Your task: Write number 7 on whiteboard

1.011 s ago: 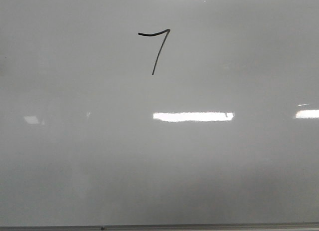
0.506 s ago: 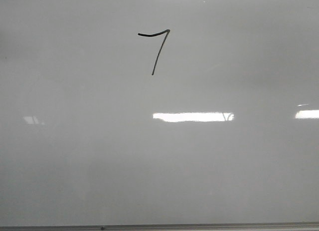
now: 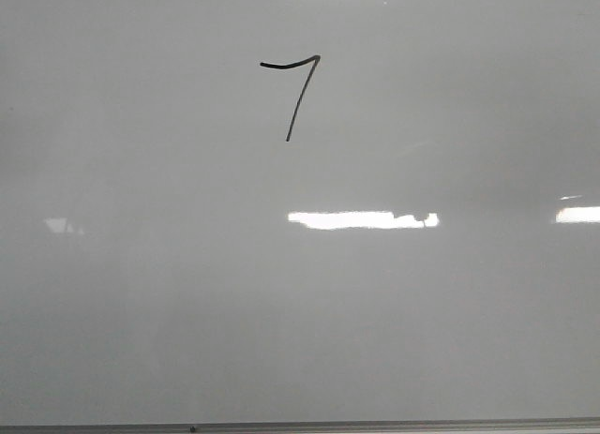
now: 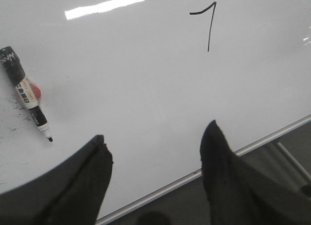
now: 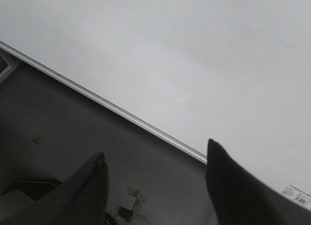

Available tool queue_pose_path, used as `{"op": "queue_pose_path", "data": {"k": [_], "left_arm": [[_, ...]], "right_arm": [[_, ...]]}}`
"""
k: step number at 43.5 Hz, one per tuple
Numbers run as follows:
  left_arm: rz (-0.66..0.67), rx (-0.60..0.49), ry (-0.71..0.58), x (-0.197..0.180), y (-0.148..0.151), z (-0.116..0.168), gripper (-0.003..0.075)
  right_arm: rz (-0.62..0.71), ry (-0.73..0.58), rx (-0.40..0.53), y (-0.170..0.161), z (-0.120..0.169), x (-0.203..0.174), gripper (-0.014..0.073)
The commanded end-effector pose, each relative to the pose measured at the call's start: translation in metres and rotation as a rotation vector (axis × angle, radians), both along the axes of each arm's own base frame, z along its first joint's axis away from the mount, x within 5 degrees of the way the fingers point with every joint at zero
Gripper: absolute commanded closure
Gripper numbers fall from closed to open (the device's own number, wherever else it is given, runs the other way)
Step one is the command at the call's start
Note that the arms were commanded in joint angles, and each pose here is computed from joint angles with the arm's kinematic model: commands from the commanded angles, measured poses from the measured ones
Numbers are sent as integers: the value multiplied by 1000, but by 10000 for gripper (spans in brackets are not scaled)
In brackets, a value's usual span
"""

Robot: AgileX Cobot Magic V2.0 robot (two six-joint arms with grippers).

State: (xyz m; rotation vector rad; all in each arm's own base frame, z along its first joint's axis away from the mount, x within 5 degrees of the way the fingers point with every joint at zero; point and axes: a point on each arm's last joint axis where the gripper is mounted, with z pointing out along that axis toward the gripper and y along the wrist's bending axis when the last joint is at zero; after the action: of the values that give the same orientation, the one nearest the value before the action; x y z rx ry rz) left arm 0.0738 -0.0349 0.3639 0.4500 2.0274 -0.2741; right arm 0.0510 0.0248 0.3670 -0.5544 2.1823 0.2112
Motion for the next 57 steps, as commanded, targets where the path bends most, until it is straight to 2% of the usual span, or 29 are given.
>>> {"op": "queue_pose_path", "data": {"k": [1, 10, 13, 19, 43, 50, 57], "left_arm": [[-7, -61, -85, 2, -2, 12, 424], [-8, -64, -91, 3, -3, 12, 678], [-8, -65, -95, 3, -3, 12, 735], [-8, -70, -104, 3, -3, 13, 741], [-10, -83, -119, 0, -2, 12, 741], [87, -95, -216, -12, 13, 1, 741], [243, -123, -359, -24, 26, -32, 741]], "right_arm": [[-16, -81, 30, 0, 11, 4, 214], [-16, -81, 30, 0, 11, 4, 595], [-16, -82, 31, 0, 11, 4, 669], [-17, -116, 46, 1, 14, 5, 664], [-17, -111, 44, 1, 14, 5, 664], [-17, -111, 44, 1, 14, 5, 664], [-17, -111, 44, 1, 14, 5, 664]]}}
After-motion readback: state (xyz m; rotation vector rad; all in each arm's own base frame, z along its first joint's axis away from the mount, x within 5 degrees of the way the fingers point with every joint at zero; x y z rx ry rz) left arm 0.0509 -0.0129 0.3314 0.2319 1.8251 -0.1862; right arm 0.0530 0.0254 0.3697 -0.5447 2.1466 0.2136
